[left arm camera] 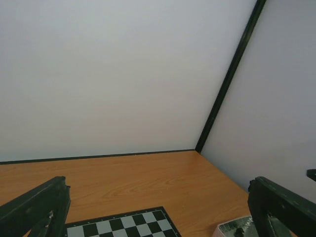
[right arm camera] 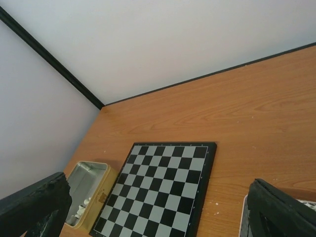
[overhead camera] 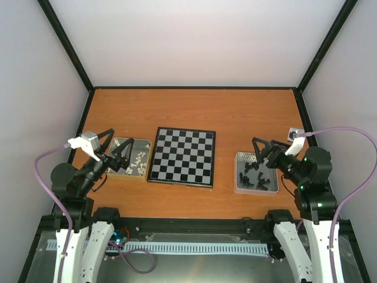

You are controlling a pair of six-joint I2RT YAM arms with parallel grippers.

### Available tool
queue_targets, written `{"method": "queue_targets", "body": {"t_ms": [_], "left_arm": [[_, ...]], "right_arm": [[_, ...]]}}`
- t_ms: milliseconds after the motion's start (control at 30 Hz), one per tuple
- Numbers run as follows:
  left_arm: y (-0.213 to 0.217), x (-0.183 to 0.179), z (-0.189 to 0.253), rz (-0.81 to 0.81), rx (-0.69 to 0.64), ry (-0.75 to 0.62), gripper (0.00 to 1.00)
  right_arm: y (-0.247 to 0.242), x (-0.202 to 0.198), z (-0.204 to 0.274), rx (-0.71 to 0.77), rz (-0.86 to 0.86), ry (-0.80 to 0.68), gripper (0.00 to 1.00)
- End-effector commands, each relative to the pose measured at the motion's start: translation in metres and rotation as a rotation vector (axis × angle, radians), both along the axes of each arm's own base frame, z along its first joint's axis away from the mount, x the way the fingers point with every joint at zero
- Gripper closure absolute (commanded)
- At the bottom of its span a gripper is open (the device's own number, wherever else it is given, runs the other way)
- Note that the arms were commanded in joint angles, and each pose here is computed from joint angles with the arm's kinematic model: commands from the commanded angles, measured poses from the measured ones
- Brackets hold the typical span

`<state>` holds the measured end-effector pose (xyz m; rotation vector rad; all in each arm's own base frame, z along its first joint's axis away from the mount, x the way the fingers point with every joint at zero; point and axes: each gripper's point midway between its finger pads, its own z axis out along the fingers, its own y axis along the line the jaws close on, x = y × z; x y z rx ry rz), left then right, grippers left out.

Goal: Set up the chess pieces on the board
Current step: Move the storage box to the center of the board.

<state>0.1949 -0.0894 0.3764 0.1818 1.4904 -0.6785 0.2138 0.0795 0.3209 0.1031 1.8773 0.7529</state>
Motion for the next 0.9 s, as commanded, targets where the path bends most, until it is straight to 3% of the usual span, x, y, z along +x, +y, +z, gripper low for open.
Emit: {"method": "queue_targets", "body": {"t_ms": [0,267,367,567,867], "left_arm": [[-0.013,-0.01,0.001,-0.093,0.009,-0.03,0.0],[-0.056,-0.028,-0.029,-0.438,-0.017,-0.006,0.0],[-0.063,-0.033,-0.036,-0.5,-0.005,0.005,0.0],[-0.067,-0.025,-0.049,-0.52,-0.017,0.119,0.0],[-0.05,0.011,-0.093,-0.337,-0.038,0.404,0.0]], "right_arm": [[0.004,-0.002,-0.018,0.021,0.023,0.063,0.03],[0.04,-0.014,-0.056,0.067,0.278,0.215,0.05],[0.048,-0.019,-0.067,0.09,0.343,0.259,0.05],[0.053,-0.024,-0.09,0.107,0.339,0.338,0.06],[0.047,-0.038,-0.153,-0.036,0.21,0.602,0.1]]}}
